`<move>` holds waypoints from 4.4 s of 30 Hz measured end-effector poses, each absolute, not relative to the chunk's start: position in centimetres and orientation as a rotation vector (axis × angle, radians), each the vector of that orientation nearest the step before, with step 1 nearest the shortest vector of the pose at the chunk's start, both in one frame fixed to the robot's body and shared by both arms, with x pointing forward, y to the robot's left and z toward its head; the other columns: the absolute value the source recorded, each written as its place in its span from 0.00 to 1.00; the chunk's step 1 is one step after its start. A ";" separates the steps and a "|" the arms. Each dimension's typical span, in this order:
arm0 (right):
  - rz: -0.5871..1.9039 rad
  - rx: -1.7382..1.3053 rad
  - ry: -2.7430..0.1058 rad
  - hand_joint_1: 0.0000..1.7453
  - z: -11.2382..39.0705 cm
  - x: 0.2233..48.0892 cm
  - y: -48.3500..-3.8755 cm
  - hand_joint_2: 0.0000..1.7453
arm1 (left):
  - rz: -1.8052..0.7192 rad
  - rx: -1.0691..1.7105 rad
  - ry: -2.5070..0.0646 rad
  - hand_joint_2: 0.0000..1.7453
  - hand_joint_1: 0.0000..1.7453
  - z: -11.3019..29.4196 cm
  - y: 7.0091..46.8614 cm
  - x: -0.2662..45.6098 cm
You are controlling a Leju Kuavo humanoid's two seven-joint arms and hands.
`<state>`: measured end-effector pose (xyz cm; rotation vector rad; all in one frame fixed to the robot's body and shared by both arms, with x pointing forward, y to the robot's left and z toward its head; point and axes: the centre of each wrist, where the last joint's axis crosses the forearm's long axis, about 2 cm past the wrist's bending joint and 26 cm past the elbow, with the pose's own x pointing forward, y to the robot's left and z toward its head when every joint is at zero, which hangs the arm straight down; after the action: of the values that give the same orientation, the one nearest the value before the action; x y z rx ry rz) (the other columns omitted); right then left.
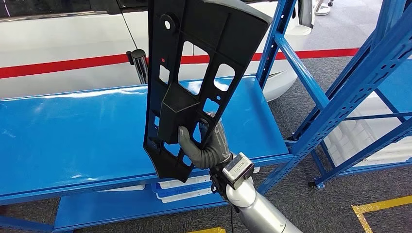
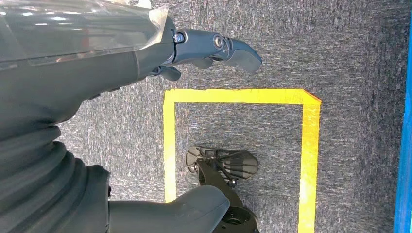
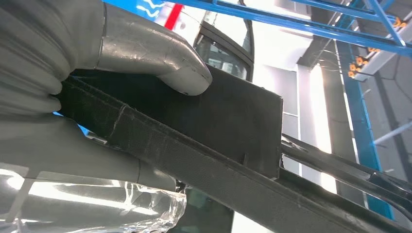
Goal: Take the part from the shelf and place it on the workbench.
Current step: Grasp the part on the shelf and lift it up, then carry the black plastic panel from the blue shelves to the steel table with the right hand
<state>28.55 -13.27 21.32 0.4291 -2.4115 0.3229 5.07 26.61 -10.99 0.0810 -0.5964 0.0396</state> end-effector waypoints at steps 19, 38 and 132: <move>0.341 0.457 -2.462 1.00 22.4 28.3 -13.3 1.00 | 0.041 0.097 -0.608 1.00 0.00 -11.0 26.4 5.1; 0.355 0.498 -2.457 1.00 22.2 27.7 -13.0 1.00 | 0.060 0.117 -0.623 1.00 0.00 -11.0 26.4 5.2; 0.235 0.351 -2.500 1.00 21.0 26.2 -15.1 1.00 | 0.103 0.143 -0.606 1.00 0.00 -10.9 26.6 5.4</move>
<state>26.24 -15.08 20.96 0.3511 -2.4998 0.2349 5.42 26.56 -10.93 0.1429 -0.6055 0.1029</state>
